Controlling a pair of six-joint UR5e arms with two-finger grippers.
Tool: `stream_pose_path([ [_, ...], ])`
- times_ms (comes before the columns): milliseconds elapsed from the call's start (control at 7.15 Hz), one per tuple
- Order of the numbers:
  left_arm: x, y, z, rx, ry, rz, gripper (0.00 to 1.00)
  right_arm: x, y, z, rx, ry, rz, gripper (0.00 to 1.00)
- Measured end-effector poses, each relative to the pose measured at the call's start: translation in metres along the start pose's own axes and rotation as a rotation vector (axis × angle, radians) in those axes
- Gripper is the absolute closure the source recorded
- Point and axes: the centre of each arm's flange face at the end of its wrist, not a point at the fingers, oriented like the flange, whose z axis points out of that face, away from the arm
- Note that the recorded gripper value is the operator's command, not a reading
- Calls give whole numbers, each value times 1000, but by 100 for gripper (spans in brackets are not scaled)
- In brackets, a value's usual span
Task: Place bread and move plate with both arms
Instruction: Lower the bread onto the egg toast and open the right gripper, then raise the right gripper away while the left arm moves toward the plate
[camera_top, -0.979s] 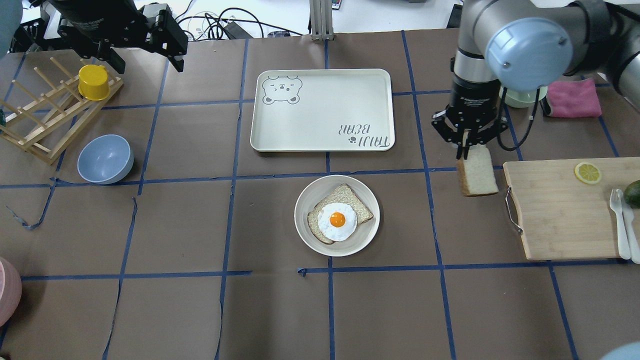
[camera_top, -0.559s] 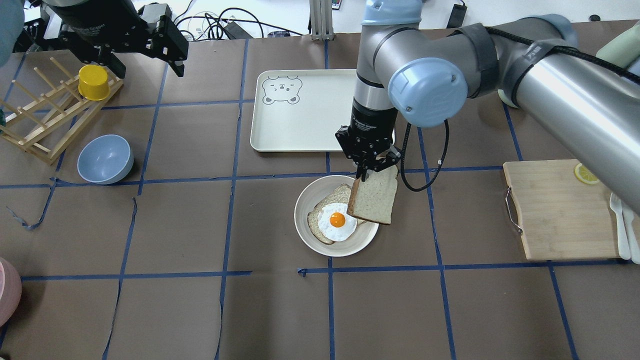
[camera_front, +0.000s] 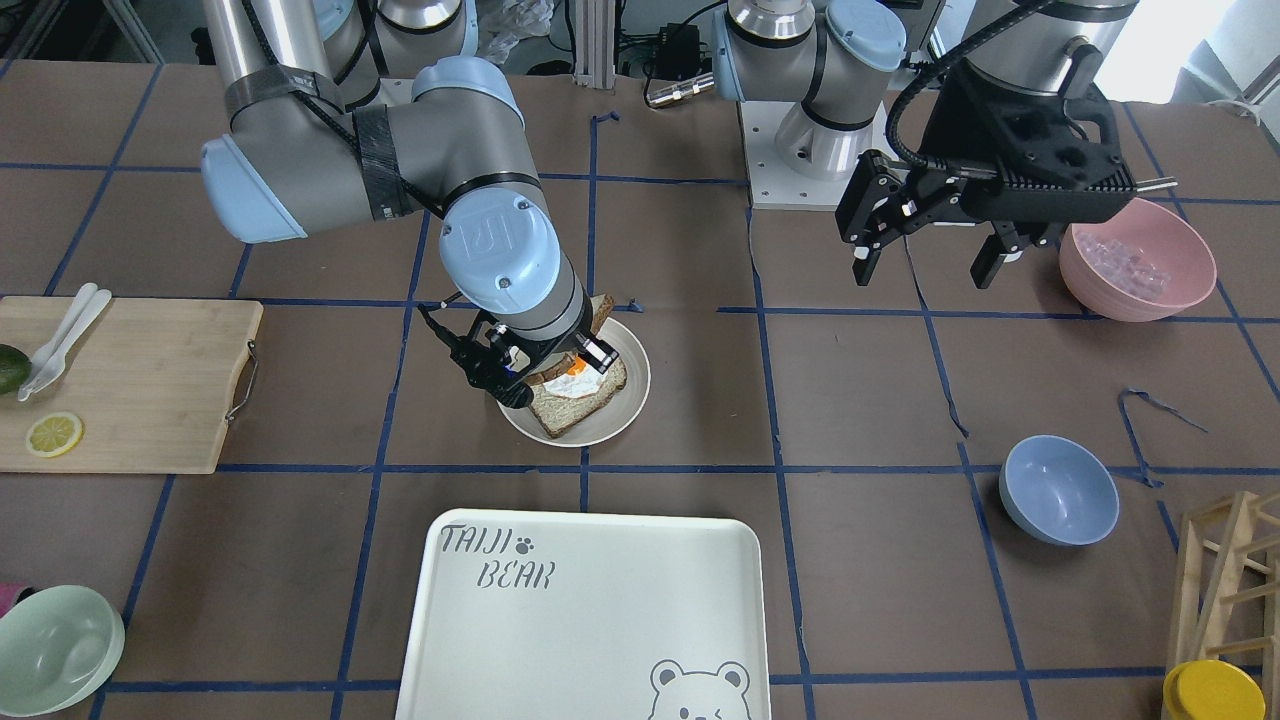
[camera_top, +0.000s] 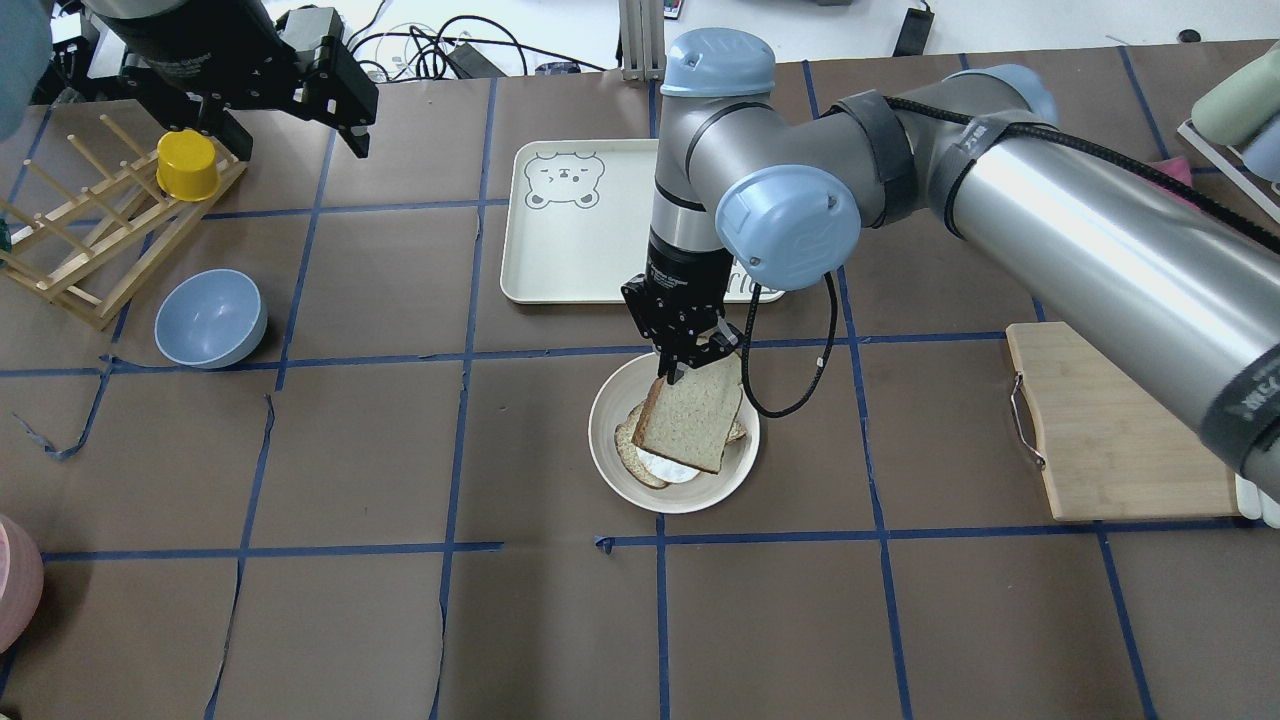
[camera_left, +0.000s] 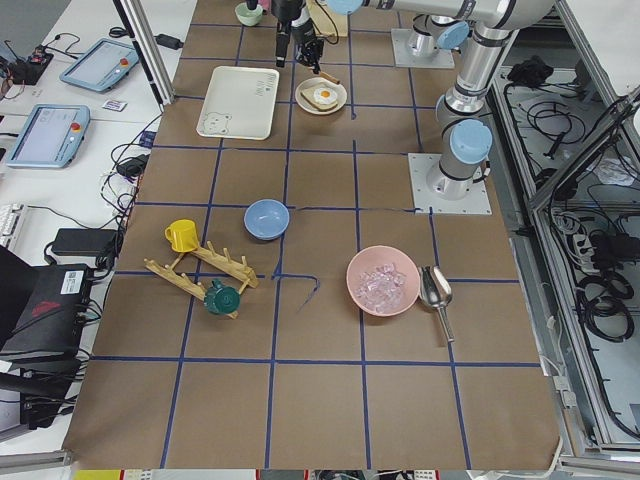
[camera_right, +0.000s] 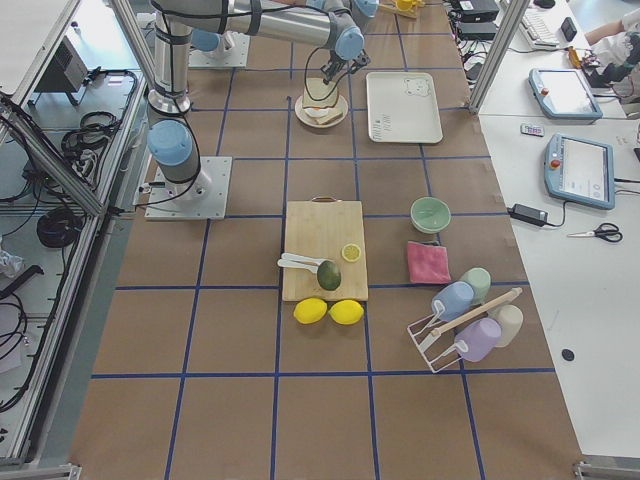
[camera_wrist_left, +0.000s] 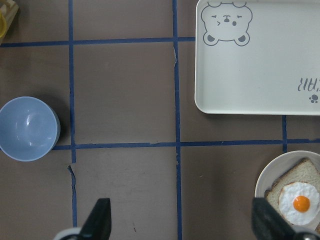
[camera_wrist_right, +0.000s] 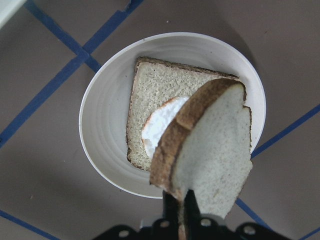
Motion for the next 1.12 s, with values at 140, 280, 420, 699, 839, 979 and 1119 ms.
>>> stream_pose_path([
  [140,0,0,2,-1,0,0,0,-2,-2,8,-14,8,26,100],
  [280,1,0,3,-2,0,-2,0,-3,-4,15,-23,18,46,59],
  [420,1,0,3,-3,0,-2,0,-4,-6,19,-26,22,52,7],
  [699,1,0,3,-2,0,1,0,-6,-8,19,-14,10,44,0],
  [839,1,0,3,-2,0,-2,0,-7,-8,15,-1,-4,38,0],
  [979,1,0,3,-2,0,-3,0,-10,-9,6,25,-33,27,0],
  [1119,1,0,2,-1,1,-4,0,-9,-13,-9,84,-55,-8,0],
])
